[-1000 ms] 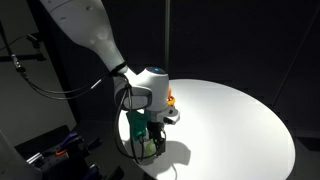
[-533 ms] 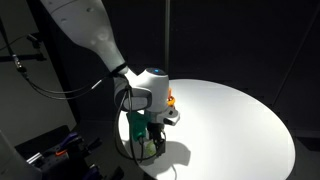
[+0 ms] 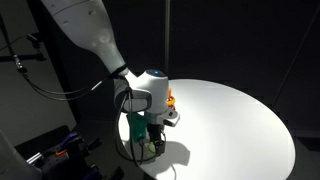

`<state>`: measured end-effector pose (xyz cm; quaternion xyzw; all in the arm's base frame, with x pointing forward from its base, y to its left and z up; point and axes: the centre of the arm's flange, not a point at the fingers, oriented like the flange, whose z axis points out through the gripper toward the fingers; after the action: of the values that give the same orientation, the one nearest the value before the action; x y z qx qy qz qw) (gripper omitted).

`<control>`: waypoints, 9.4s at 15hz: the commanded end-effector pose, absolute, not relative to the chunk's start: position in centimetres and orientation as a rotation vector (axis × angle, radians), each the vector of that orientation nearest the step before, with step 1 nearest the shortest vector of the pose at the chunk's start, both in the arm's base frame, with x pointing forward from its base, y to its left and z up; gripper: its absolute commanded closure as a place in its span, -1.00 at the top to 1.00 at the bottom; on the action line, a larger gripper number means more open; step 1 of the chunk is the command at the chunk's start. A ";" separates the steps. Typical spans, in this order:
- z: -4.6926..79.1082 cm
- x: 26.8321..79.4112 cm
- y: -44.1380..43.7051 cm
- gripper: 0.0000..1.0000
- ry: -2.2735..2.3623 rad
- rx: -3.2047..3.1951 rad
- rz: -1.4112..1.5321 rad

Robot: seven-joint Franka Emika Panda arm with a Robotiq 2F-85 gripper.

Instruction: Put the yellow ring on the orange stand

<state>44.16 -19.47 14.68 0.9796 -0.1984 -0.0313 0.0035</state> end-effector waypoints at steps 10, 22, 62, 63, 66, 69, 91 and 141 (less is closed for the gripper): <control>20.3 46.6 -20.4 -0.02 -0.656 3.079 0.012; 30.1 51.5 -19.2 -0.02 -0.624 3.135 0.031; 33.9 61.9 -11.5 -0.02 -0.711 3.210 -0.026; 33.8 61.9 -11.5 -0.02 -0.710 3.203 -0.040; 33.8 61.9 -11.5 -0.02 -0.708 3.178 -0.071; 33.9 61.8 -11.5 -0.02 -0.696 3.134 -0.055; 34.5 61.4 -11.9 1.00 -0.679 3.174 0.011; 33.0 59.9 -12.9 1.00 -0.743 3.136 -0.095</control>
<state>59.85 -12.94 32.94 0.9724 -0.2271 -0.0198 -0.0487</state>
